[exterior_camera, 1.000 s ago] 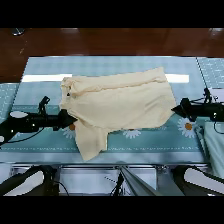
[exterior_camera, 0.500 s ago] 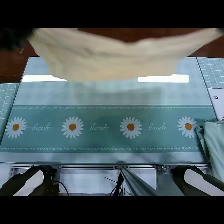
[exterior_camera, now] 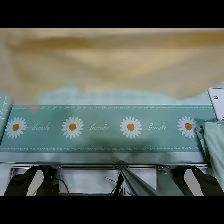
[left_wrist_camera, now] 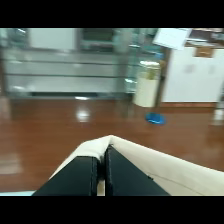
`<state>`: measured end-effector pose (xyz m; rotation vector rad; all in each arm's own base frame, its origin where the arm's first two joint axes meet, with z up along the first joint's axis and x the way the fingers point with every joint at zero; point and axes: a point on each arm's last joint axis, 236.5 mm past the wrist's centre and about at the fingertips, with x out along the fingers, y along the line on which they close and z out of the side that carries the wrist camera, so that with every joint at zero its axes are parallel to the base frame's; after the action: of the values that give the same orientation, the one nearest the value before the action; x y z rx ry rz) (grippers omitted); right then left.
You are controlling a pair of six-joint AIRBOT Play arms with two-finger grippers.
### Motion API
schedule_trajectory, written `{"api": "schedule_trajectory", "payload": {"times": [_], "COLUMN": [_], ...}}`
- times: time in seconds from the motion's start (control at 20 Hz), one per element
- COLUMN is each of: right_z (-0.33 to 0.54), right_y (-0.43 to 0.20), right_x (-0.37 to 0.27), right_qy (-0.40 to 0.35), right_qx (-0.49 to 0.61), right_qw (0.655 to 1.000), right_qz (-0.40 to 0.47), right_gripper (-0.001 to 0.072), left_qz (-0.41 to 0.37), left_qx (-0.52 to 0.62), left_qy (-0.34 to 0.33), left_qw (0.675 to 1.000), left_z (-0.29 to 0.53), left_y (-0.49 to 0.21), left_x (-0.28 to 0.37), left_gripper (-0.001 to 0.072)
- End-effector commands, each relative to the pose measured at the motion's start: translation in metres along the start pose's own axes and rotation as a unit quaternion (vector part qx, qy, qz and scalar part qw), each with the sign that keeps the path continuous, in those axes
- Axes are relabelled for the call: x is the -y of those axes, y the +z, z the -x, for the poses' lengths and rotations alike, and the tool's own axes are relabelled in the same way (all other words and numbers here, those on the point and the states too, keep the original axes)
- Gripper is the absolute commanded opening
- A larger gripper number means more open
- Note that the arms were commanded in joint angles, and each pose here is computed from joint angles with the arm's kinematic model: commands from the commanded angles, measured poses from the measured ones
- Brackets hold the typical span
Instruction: Fold the shirts.
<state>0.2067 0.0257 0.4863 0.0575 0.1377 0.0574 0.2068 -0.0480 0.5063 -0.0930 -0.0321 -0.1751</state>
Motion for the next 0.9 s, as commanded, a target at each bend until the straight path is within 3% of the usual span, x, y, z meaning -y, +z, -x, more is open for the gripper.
{"api": "schedule_trajectory", "payload": {"times": [0.0, 0.35, 0.6, 0.85], "right_z": [0.048, 0.017, -0.104, -0.226], "right_y": [-0.012, -0.064, -0.182, -0.307], "right_x": [-0.007, 0.007, 0.041, 0.082], "right_qy": [-0.034, -0.030, 0.013, 0.035], "right_qx": [0.001, -0.092, -0.204, -0.297], "right_qw": [0.999, 0.995, 0.971, 0.929], "right_qz": [0.010, -0.024, -0.124, -0.218], "right_gripper": [0.0022, 0.0022, 0.0022, 0.0021], "left_qz": [-0.050, 0.023, 0.133, 0.197], "left_qx": [-0.006, -0.171, -0.316, -0.404], "left_qy": [0.117, 0.089, -0.008, -0.003], "left_qw": [0.992, 0.981, 0.939, 0.893], "left_z": [0.063, 0.012, -0.084, -0.184], "left_y": [-0.006, -0.117, -0.262, -0.388], "left_x": [-0.028, -0.047, -0.047, -0.066], "left_gripper": [0.0026, 0.0026, 0.0026, 0.0026]}}
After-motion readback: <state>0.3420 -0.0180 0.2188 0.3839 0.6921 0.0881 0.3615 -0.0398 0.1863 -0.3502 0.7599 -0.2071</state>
